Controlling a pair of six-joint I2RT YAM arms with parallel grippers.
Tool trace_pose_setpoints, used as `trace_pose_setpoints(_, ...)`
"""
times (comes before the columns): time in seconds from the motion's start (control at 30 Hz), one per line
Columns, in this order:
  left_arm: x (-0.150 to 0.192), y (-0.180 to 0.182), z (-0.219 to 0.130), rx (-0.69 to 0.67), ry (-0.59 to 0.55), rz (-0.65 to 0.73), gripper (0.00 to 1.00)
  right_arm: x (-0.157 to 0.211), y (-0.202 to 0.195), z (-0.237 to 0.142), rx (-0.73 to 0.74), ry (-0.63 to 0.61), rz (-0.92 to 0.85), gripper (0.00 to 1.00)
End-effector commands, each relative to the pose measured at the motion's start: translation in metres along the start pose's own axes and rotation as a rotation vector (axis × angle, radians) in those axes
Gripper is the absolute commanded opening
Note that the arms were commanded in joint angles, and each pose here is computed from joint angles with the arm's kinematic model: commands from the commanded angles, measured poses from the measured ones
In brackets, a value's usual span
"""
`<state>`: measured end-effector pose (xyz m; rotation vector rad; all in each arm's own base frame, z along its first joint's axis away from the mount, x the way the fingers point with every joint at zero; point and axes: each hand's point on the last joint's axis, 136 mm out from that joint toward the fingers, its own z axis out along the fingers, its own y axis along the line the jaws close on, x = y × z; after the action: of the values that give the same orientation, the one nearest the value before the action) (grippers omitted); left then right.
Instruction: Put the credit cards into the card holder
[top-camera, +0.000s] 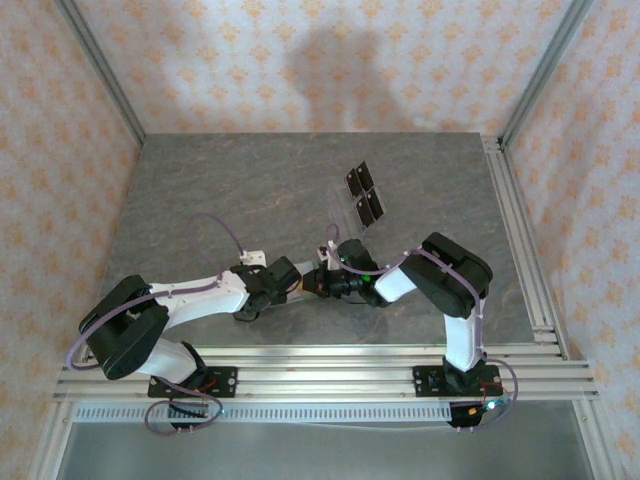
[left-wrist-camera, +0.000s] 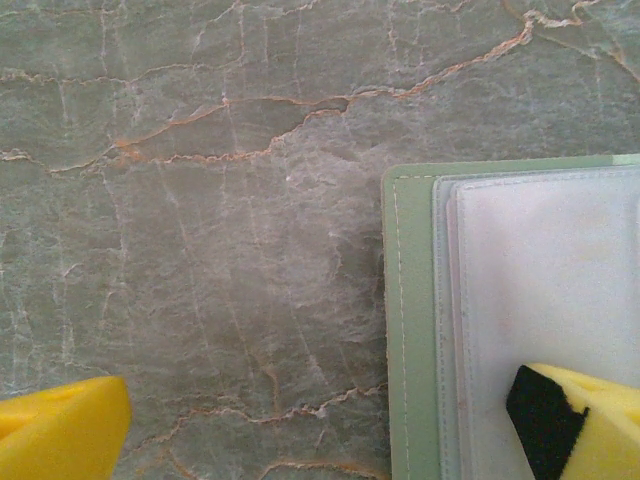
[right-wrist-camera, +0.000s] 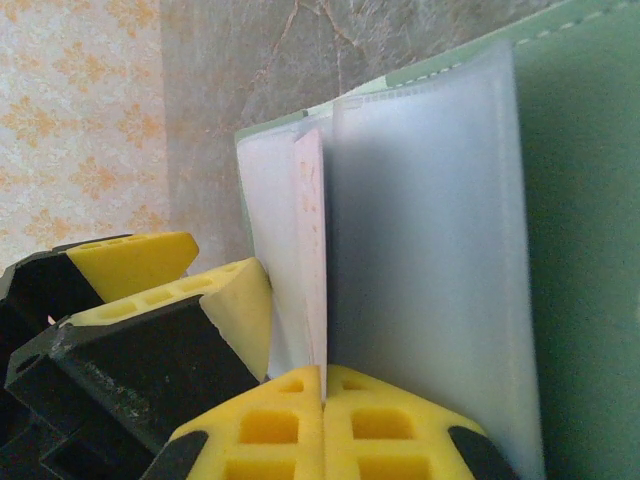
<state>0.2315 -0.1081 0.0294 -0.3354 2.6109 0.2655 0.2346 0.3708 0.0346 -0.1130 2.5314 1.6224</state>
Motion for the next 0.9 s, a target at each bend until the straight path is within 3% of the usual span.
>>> trace_pose_setpoints(0.0,0.014,0.020,0.004,-0.076,0.032,0.051,1.00,0.013,-0.010,0.006,0.018,0.046,0.022,0.00)
trace_pose_setpoints(0.3,0.012,0.019,0.002,-0.069,0.026,0.047,1.00,0.014,-0.011,0.011,0.021,0.076,0.031,0.00)
trace_pose_setpoints(0.57,0.003,0.019,-0.007,-0.062,0.009,0.019,1.00,0.011,-0.009,0.005,0.061,0.061,0.024,0.29)
trace_pose_setpoints(0.87,0.001,0.016,-0.009,-0.056,0.008,0.015,1.00,0.008,-0.012,-0.007,0.189,0.061,0.003,0.43)
